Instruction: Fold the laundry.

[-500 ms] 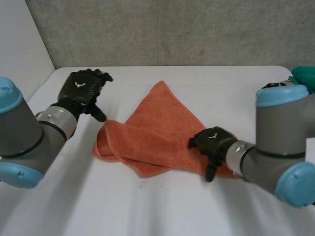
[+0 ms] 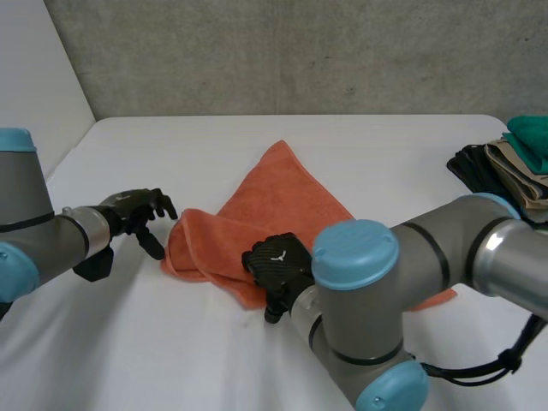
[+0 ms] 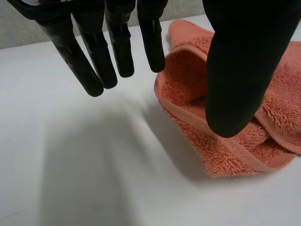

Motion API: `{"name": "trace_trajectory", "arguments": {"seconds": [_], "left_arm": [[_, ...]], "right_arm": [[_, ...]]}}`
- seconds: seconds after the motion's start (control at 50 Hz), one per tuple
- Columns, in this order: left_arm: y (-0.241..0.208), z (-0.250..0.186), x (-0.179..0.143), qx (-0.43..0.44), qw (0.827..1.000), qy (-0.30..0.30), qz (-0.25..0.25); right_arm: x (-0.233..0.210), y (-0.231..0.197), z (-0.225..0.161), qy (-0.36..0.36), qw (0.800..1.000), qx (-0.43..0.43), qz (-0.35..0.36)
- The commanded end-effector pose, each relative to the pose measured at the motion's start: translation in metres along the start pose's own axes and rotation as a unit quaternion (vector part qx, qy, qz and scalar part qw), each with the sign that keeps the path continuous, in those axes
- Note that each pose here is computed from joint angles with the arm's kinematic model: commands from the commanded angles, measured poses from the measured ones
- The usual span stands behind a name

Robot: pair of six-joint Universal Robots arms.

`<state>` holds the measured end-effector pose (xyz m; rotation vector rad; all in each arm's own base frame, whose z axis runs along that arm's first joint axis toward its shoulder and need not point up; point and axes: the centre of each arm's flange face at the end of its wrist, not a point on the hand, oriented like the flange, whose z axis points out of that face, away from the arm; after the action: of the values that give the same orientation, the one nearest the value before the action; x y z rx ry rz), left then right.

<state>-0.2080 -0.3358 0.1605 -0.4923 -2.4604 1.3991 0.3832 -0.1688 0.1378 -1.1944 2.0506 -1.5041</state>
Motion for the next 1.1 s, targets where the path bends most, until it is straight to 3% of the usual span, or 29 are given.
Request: {"name": "trace_trajectory", "arguments": {"seconds": [0.02,0.36,0.62,0.76,0.9,1.0,1.1], "left_arm": [[0.007,0.009,0.006,-0.022,1.000,0.002,0.001],[0.002,0.016,0.018,-0.015,1.000,0.010,0.001],[-0.042,-0.017,0.024,0.066,0.998,0.007,-0.014],[-0.091,-0.065,0.036,0.156,0.988,0.019,-0.002],[-0.104,-0.094,0.058,0.211,0.976,0.046,0.021],[-0.075,-0.080,0.069,0.169,0.983,0.064,0.026],[-0.031,-0.064,0.073,0.092,0.994,0.062,0.027]], "right_arm": [[-0.009,0.000,0.010,-0.007,1.000,0.013,-0.013],[-0.017,0.008,0.030,0.004,0.997,0.041,-0.071],[0.021,-0.002,0.039,0.067,0.994,0.049,-0.071],[0.089,-0.067,-0.003,0.128,0.986,0.094,-0.057],[0.159,-0.127,-0.063,0.186,0.970,0.141,-0.070],[0.195,-0.104,-0.073,0.202,0.975,0.057,-0.075],[0.188,-0.087,-0.078,0.173,0.981,0.014,-0.085]]}}
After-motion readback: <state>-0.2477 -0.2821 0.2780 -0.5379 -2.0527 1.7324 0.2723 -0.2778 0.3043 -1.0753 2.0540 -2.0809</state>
